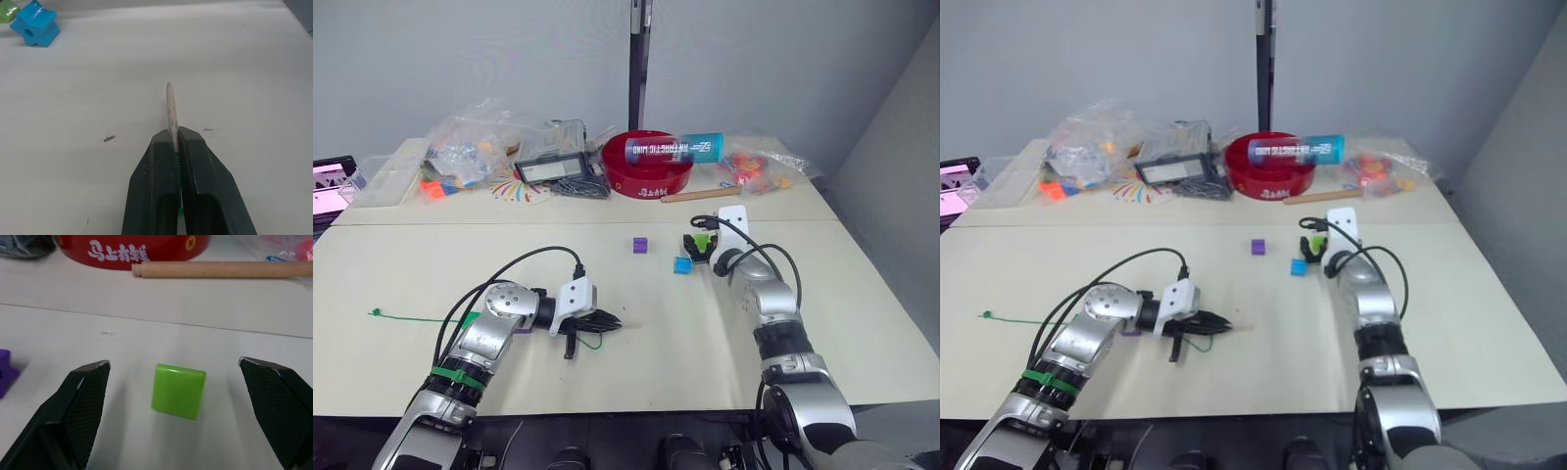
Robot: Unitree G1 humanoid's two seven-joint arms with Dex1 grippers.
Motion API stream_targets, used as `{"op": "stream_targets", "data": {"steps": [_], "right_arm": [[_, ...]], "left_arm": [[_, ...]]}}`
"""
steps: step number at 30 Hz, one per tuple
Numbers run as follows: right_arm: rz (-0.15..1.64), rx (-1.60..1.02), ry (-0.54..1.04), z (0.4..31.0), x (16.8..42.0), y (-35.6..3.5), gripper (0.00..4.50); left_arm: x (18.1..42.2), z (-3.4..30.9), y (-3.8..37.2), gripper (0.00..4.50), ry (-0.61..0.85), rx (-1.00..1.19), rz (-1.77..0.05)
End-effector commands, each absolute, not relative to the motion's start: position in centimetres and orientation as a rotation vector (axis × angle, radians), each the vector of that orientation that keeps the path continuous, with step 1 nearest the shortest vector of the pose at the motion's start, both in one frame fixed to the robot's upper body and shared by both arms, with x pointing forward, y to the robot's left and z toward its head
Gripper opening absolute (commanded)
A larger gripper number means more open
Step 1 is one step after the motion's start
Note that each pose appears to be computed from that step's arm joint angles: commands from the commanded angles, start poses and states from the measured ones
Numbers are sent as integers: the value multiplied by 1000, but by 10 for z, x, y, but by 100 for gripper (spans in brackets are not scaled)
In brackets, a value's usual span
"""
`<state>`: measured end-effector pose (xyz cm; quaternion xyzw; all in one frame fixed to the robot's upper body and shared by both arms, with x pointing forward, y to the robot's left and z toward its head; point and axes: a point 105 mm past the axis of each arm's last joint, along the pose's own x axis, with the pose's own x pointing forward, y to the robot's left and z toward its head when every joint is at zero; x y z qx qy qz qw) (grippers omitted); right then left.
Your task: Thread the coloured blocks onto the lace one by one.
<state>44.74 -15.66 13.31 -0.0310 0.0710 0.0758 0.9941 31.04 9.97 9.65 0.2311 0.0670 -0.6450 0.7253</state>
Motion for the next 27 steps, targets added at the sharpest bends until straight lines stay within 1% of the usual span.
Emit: {"op": "stream_targets", "data": {"steps": [1, 14, 16, 18, 22, 23, 24, 25, 27], "right_arm": [[115, -64, 90, 147, 455, -165, 446], [100, -82, 187, 126, 470, -159, 446], [98, -80, 191, 125, 471, -159, 396], [104, -77, 190, 125, 471, -158, 336], [113, -66, 190, 125, 472, -155, 194], [113, -64, 190, 125, 472, -155, 164], [114, -50, 186, 125, 472, -155, 124], [113, -34, 179, 126, 472, -156, 117], [120, -13, 149, 132, 472, -156, 117]], "left_arm": [[312, 108, 99, 0, 101, 515, -1413], [311, 108, 100, 0, 106, 511, -1405], [311, 108, 99, 0, 106, 511, -1403], [312, 108, 99, 0, 106, 508, -1401], [311, 108, 100, 0, 106, 511, -1399], [311, 108, 100, 0, 106, 511, -1399], [312, 108, 100, 0, 106, 510, -1398], [312, 108, 100, 0, 107, 510, -1398], [312, 108, 100, 0, 108, 509, -1398]]}}
